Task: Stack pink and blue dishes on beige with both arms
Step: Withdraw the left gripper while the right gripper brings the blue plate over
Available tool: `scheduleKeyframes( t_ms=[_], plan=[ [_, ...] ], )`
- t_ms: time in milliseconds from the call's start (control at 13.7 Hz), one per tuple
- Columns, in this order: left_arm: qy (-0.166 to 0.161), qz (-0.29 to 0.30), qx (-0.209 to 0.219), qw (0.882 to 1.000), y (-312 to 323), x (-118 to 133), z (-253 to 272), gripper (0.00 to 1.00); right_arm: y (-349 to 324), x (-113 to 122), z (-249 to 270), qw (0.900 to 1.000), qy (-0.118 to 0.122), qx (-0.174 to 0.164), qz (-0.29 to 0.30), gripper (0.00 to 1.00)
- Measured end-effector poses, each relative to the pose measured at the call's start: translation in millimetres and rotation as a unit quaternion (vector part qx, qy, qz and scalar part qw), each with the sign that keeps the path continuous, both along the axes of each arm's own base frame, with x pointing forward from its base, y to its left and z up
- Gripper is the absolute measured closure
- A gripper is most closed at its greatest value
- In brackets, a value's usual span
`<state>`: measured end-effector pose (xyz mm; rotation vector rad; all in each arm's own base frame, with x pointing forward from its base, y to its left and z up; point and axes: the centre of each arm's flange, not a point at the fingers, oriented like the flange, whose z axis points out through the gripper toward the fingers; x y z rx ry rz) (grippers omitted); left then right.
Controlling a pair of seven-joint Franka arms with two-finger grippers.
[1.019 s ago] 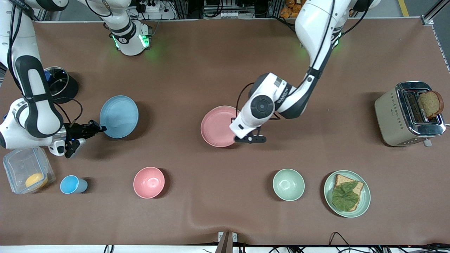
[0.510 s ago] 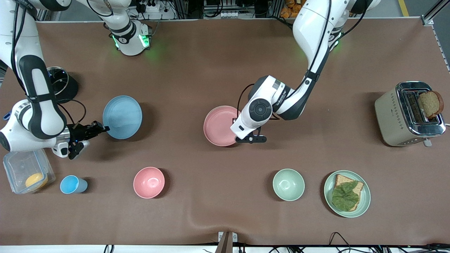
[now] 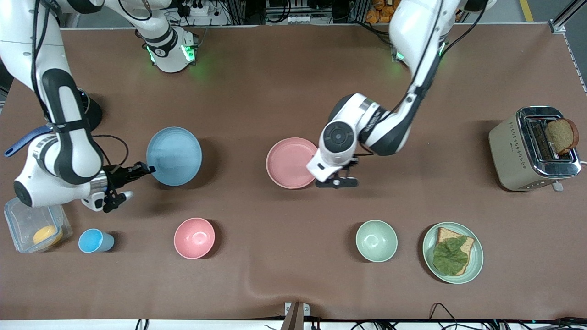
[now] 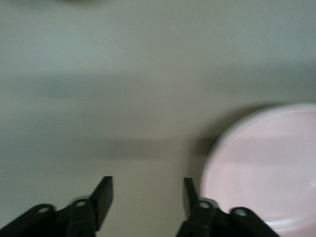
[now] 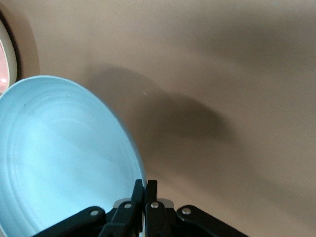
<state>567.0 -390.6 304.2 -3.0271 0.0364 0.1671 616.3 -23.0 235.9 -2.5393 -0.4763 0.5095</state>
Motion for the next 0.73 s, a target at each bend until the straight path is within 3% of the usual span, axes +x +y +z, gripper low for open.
scheduleKeyframes(
  t_ms=[218,437,728],
  plan=[
    [-0.018,-0.036,-0.011,0.999,84.3,43.7,63.6,0.02,50.4,5.1,7.1,0.999,0.018,-0.028,-0.013,0.97],
    [-0.041,-0.047,-0.025,0.998,158.5,71.1,108.7,0.00,117.9,5.2,15.1,0.997,0.038,-0.065,-0.032,0.97],
    [-0.049,-0.014,-0.047,0.998,203.6,56.7,204.6,0.00,218.6,-6.3,25.7,0.992,0.046,-0.104,-0.057,0.97]
  ],
)
